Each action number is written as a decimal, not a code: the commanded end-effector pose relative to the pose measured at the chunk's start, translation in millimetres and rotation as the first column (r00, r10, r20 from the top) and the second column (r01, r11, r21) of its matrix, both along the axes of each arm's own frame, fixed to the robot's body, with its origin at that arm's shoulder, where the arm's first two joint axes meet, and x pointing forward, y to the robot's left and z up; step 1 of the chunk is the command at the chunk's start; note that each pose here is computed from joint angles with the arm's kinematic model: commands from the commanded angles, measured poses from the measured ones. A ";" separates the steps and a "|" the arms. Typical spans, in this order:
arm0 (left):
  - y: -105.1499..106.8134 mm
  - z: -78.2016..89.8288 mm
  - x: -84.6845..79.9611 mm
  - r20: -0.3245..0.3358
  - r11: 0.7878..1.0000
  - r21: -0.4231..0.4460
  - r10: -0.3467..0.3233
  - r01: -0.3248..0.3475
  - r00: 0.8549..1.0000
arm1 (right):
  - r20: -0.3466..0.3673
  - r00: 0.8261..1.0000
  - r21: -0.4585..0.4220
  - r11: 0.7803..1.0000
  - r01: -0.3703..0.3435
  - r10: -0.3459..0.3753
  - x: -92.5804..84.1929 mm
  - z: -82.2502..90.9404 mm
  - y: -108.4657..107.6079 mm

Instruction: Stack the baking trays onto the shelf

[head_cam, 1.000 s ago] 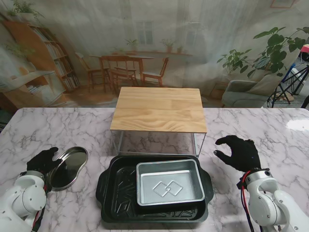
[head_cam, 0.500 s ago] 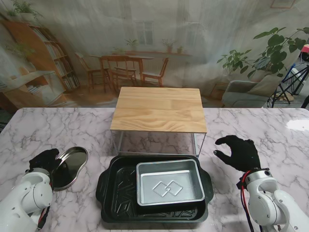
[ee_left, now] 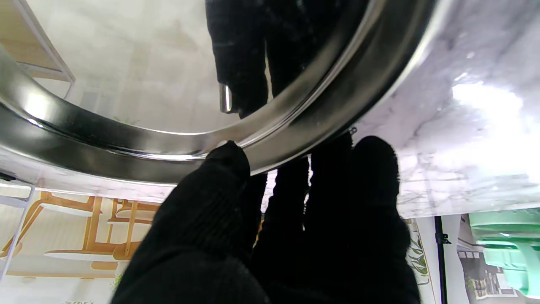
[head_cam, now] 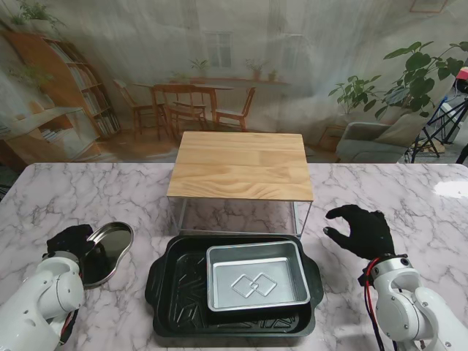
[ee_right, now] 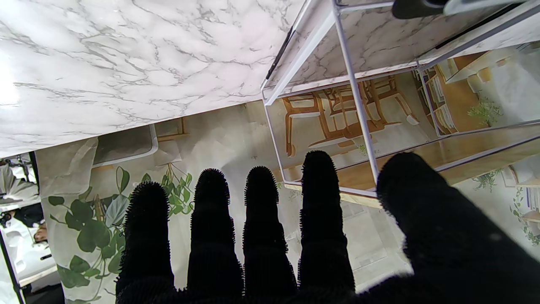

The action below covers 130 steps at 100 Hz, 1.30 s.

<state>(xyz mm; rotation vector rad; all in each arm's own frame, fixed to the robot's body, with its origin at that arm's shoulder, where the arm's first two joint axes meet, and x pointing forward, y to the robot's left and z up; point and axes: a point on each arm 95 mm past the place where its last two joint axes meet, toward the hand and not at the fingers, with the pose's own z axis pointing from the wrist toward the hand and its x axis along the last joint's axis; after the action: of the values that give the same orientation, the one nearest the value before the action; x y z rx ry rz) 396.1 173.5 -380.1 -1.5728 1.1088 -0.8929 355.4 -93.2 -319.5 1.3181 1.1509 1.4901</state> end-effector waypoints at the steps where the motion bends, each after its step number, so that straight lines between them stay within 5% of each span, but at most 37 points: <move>1: -0.7 -14.8 -10.2 -0.040 1.000 -0.004 -0.006 0.006 0.999 | -0.007 1.000 0.001 1.000 0.007 -0.007 -0.8 -2.2 0.1; 48: 4.8 15.4 -8.5 0.065 0.992 0.087 -0.101 0.095 0.993 | -0.002 1.000 0.008 1.000 0.010 -0.010 -1.9 -1.7 -0.8; 130: 1.4 -19.3 -7.7 0.012 0.971 0.212 -0.116 0.111 0.993 | -0.005 1.000 0.013 1.000 0.009 -0.009 -1.5 -2.1 -1.1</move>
<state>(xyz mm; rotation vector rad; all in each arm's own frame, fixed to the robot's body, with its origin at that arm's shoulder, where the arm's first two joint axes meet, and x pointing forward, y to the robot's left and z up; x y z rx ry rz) 390.5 174.7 -393.9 -1.3248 1.2251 -0.8603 355.0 -94.4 -319.2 1.3273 1.1383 1.4952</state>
